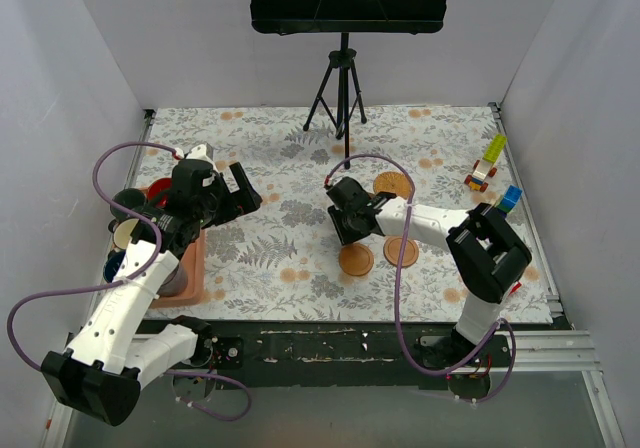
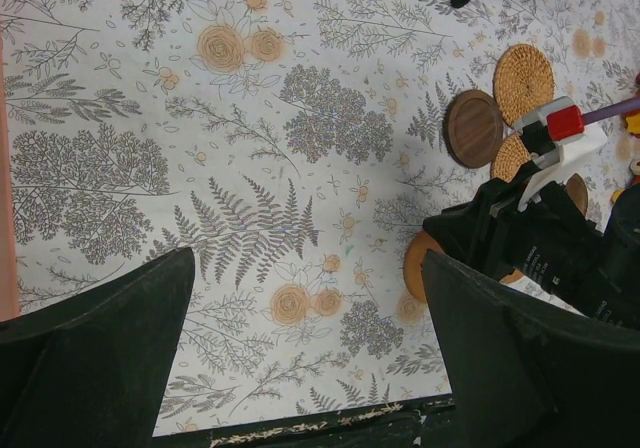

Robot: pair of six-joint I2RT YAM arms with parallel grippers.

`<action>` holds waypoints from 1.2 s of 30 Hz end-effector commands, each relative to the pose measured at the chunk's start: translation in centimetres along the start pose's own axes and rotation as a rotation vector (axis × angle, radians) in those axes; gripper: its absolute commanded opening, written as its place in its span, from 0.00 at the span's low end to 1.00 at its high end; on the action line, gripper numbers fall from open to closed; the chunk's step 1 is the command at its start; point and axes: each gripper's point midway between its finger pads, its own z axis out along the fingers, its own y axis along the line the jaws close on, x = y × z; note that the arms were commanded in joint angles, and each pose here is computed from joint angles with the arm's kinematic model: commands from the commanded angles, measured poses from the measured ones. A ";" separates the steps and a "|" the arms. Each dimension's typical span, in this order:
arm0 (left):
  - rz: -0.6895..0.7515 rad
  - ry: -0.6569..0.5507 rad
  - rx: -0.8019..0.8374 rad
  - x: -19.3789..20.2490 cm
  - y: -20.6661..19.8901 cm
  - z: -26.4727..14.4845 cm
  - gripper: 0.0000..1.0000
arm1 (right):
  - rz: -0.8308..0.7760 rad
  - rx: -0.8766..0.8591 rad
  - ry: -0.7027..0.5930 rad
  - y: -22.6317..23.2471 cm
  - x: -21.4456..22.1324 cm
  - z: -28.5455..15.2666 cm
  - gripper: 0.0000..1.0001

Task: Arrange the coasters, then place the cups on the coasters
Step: Move the coaster to the center of the board.

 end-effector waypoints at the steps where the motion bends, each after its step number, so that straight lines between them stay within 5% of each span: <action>1: 0.013 -0.045 0.011 -1.5 -0.6 -0.9 0.98 | -0.048 -0.045 -0.086 0.6 -2.3 -1.9 0.40; 10: 0.011 -0.029 0.026 -1.0 -0.8 -0.5 0.98 | -0.178 -0.071 -0.081 1.9 1.9 -4.1 0.67; 36: 0.006 -0.030 0.029 -1.0 -0.8 -0.7 0.98 | -0.307 0.092 0.038 2.7 6.0 -1.9 0.58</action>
